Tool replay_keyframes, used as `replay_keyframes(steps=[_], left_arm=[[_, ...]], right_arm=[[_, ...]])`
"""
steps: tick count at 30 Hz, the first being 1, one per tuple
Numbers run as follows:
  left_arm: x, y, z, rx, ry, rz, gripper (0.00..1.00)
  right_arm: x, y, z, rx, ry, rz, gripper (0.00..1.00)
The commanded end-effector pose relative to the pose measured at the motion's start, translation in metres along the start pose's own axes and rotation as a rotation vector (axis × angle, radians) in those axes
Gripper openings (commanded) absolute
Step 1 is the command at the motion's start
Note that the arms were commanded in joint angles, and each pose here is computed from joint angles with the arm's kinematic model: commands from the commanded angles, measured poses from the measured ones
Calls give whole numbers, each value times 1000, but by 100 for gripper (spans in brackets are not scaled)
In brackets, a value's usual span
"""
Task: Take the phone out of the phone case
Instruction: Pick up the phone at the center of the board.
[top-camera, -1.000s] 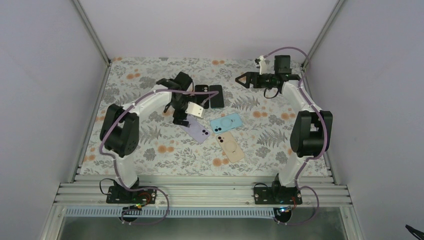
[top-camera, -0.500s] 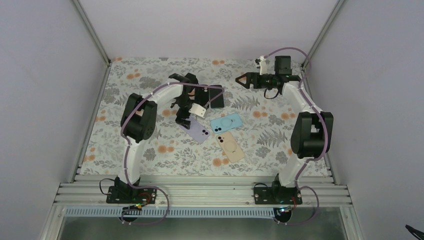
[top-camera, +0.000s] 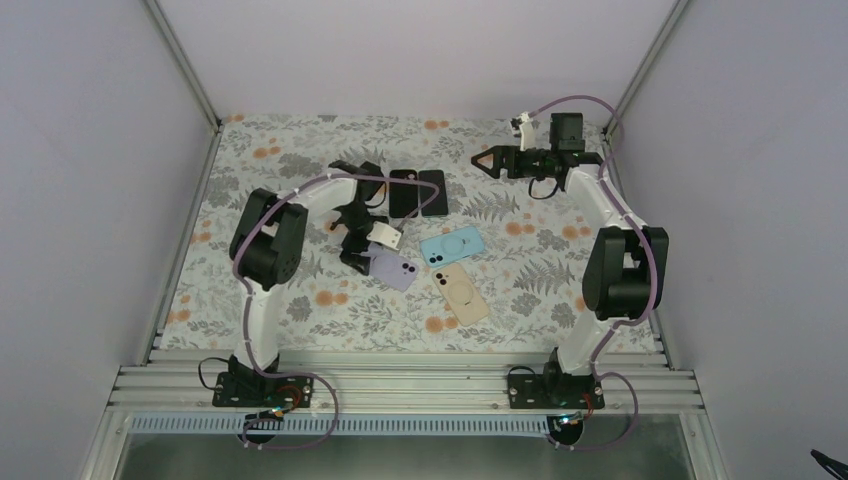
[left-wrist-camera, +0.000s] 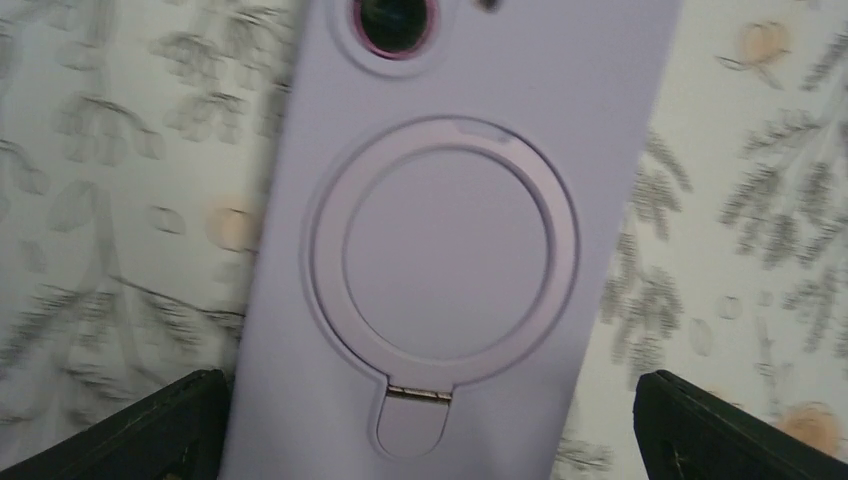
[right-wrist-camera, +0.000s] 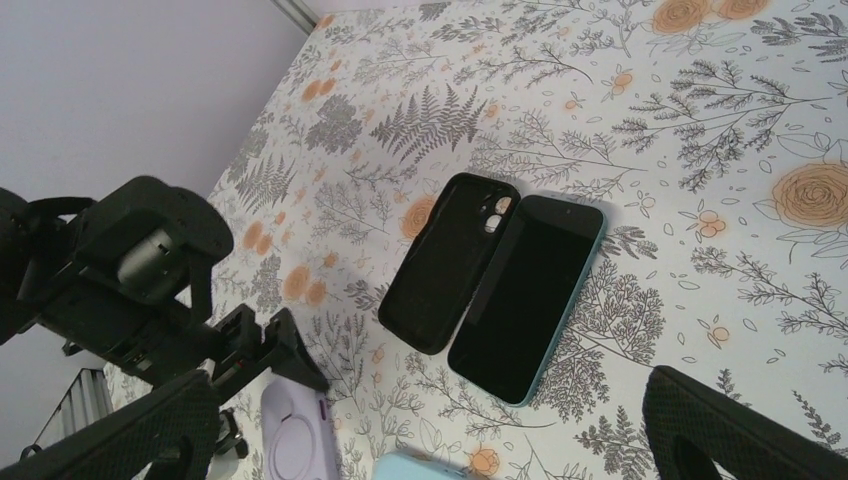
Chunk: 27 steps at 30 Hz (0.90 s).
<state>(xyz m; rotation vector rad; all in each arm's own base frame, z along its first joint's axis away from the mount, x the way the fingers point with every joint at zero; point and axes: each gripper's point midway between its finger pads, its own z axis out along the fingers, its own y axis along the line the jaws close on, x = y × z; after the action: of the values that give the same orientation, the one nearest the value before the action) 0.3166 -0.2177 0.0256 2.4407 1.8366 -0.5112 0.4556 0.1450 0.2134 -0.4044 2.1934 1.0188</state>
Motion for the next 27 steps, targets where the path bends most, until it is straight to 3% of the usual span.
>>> replay_keyframes(steps=[1,5,10,14,21,27], left_arm=[[-7,-37,-7,37,-65,-43,100],[-5,-59,3,-29,-52,-106,100],[0,-58,19,-255,48,-200,100],[-11,-51,19,-344,35,-287,100],[-27,-56,41,-377,85,-280,99],[-22,-63,60,-306,120,-291,85]], right_arm=[[-10,10,-12,-16,-39,-55,99],[-10,11,-12,-24,-39,-52,99],[-9,10,-11,-24,-39,-49,99],[-8,9,-9,-30,-34,-37,99],[-9,9,-12,-13,-40,-46,99],[-10,11,-17,7,-55,-67,99]])
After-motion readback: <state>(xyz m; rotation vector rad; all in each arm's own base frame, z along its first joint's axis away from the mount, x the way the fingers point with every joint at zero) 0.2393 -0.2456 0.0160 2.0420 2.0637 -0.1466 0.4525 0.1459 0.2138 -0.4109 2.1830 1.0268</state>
